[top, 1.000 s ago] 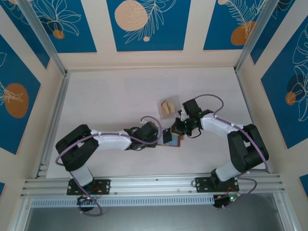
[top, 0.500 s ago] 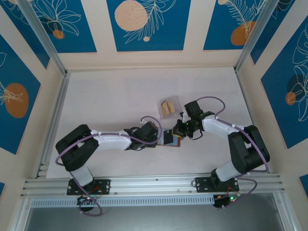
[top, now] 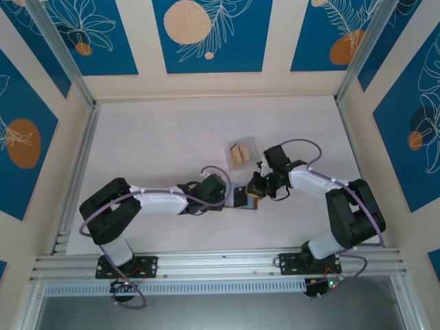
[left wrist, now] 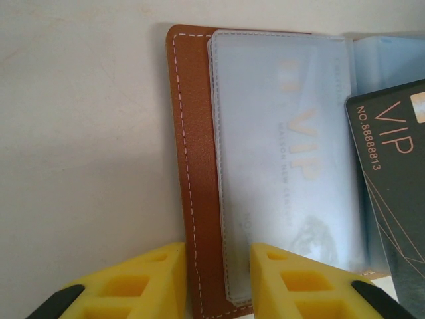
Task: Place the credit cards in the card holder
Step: Insert the credit card into the card slot.
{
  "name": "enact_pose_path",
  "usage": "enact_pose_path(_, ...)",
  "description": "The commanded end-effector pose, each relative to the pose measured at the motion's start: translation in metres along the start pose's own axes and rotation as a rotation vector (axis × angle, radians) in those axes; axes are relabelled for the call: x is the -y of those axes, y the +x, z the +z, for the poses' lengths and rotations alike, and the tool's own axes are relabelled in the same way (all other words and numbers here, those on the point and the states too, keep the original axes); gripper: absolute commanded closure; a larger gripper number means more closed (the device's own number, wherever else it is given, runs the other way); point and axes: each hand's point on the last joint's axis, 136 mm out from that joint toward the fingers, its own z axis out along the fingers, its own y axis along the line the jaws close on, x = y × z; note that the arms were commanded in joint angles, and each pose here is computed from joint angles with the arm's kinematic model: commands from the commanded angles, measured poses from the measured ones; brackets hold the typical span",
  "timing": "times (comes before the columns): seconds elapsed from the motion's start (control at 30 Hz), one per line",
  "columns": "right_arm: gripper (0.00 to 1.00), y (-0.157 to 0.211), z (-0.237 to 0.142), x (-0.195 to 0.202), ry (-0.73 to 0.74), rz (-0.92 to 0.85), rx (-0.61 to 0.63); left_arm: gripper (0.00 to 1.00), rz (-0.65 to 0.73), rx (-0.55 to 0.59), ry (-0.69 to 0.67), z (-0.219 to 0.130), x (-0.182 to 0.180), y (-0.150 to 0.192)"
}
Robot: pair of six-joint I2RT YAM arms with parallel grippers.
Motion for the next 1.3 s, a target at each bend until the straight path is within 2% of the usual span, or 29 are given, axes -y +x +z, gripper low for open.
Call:
enact_pose_path(0.0,1.00,0.004,-0.003,0.002,0.000,-0.006,-0.006,0.70,0.039,-0.174,-0.126,0.008,-0.035,0.051)
enact_pose_path(0.73,1.00,0.004,0.004,0.004,0.004,-0.013,-0.022,0.70,0.041,-0.177,-0.131,0.009,-0.035,0.051)
enact_pose_path(1.27,1.00,-0.010,0.008,-0.004,-0.009,-0.043,-0.018,0.71,0.042,-0.181,-0.138,0.009,-0.034,0.050)
